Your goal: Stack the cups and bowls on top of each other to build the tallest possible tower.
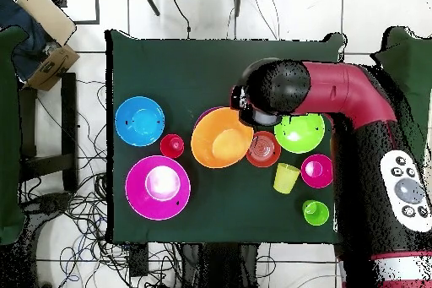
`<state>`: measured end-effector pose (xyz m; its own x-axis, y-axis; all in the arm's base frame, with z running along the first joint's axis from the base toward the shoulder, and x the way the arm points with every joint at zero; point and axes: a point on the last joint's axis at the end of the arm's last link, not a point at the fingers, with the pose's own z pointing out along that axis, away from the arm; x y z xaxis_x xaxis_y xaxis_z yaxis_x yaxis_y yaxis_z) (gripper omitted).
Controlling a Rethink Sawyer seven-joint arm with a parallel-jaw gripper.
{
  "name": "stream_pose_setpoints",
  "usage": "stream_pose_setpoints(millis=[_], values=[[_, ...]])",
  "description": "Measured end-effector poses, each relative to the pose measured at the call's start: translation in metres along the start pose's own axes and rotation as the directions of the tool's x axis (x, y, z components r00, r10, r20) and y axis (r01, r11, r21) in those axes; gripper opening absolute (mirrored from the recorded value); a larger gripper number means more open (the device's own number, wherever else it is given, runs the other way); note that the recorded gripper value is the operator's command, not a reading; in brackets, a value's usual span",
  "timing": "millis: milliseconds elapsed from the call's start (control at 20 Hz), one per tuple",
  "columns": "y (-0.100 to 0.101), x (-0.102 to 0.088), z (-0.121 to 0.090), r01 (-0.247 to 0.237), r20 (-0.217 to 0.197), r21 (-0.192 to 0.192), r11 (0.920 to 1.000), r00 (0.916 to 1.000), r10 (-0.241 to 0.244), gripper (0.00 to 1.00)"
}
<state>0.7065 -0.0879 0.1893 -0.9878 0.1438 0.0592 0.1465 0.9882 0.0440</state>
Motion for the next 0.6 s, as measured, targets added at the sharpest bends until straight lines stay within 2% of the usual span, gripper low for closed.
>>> stream_pose_setpoints(millis=[600], values=[[0.0027,0.0076,0.0080,0.012,-0.008,0.003,0.9999,0.9999,-0.012,1.00]])
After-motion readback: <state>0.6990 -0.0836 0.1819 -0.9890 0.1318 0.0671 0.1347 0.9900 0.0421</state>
